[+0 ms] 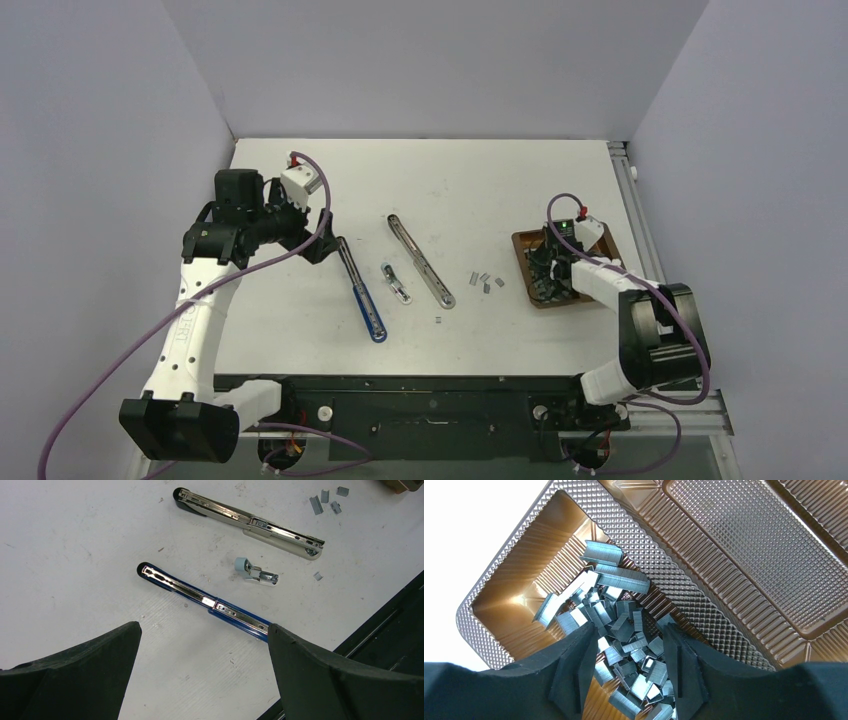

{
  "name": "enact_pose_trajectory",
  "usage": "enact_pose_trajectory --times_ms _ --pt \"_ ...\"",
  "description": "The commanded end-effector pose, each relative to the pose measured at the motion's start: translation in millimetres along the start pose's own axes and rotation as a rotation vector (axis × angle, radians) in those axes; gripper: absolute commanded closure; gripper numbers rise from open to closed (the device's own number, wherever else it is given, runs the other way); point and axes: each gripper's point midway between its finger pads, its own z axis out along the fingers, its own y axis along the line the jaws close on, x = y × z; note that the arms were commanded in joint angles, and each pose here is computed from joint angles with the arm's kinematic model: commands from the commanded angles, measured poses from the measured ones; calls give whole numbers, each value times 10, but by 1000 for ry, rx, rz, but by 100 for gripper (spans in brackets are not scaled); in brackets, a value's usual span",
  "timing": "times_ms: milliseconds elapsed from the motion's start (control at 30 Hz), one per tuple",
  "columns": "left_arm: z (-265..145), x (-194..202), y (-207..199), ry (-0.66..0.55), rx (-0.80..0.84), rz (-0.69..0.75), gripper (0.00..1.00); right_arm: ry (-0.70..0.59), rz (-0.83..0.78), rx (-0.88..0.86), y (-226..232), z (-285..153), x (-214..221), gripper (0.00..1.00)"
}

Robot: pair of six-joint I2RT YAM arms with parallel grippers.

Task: Load the staples into the stapler
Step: Pick up the staple from the staple box.

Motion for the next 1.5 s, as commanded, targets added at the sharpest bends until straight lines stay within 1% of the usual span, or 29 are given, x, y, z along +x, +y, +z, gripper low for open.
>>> enact_pose_trajectory --times_ms 0,467,633,1000,1233,1467 --pt "-98 -206 11 -56 -12 41 4 -2 11 21 -1 77 -16 52" --pt "-92 -222 5 -62 -7 40 4 -35 16 40 -83 17 -52 81" --pt "-99 -228 6 -64 -9 41 4 -41 23 34 -79 -3 -63 89" --pt "-113 -245 2 -69 -11 46 4 -84 37 -6 -5 -135 -216 91" --pt "-106 -246 5 -69 -11 46 4 -111 48 -55 75 -314 -325 91" --pt "-102 -247 0 -71 -8 45 4 -112 16 -125 253 -556 -306 91"
